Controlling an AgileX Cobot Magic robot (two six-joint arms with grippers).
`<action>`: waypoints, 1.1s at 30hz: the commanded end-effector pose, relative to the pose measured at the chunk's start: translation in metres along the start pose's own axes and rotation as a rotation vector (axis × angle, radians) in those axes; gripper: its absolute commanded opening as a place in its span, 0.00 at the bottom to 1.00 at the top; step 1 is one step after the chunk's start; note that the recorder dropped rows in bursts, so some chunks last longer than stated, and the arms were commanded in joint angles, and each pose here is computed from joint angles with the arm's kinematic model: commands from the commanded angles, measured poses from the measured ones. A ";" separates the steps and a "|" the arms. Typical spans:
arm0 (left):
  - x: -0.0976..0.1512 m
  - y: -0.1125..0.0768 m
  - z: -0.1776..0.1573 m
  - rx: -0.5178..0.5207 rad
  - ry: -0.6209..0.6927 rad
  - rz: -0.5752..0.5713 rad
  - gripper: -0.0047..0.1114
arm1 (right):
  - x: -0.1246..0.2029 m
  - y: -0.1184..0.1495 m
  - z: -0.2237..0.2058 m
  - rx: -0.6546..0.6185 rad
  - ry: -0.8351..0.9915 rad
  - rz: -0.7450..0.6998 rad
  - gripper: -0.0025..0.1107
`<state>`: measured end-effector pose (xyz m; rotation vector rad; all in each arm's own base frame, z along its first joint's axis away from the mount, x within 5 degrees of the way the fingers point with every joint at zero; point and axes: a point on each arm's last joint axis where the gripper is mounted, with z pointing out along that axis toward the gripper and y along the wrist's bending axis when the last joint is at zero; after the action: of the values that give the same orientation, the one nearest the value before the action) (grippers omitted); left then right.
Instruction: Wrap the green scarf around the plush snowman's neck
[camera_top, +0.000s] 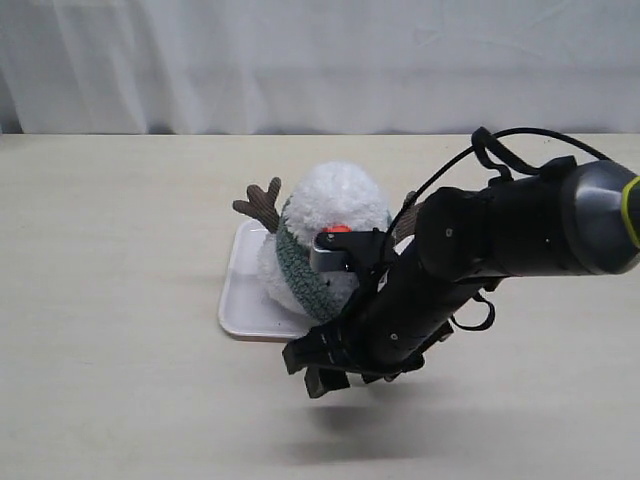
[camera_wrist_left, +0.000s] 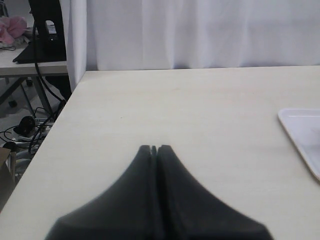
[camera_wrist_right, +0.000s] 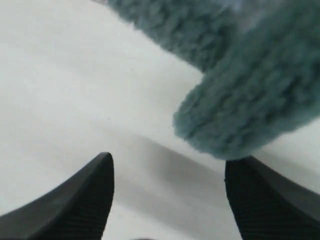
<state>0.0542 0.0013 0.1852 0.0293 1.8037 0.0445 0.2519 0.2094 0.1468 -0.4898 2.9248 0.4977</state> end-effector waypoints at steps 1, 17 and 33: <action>0.000 0.000 0.000 0.001 -0.013 -0.002 0.04 | 0.011 0.007 0.003 -0.004 0.095 -0.042 0.56; 0.000 0.000 0.000 0.001 -0.013 -0.002 0.04 | 0.024 0.022 -0.054 -0.068 0.089 -0.148 0.43; 0.000 0.000 0.000 0.001 -0.013 -0.002 0.04 | 0.052 0.030 -0.169 -0.137 -0.502 -0.245 0.06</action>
<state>0.0542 0.0013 0.1852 0.0293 1.8037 0.0445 0.1895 0.1742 0.2933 -0.6673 2.4668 0.6758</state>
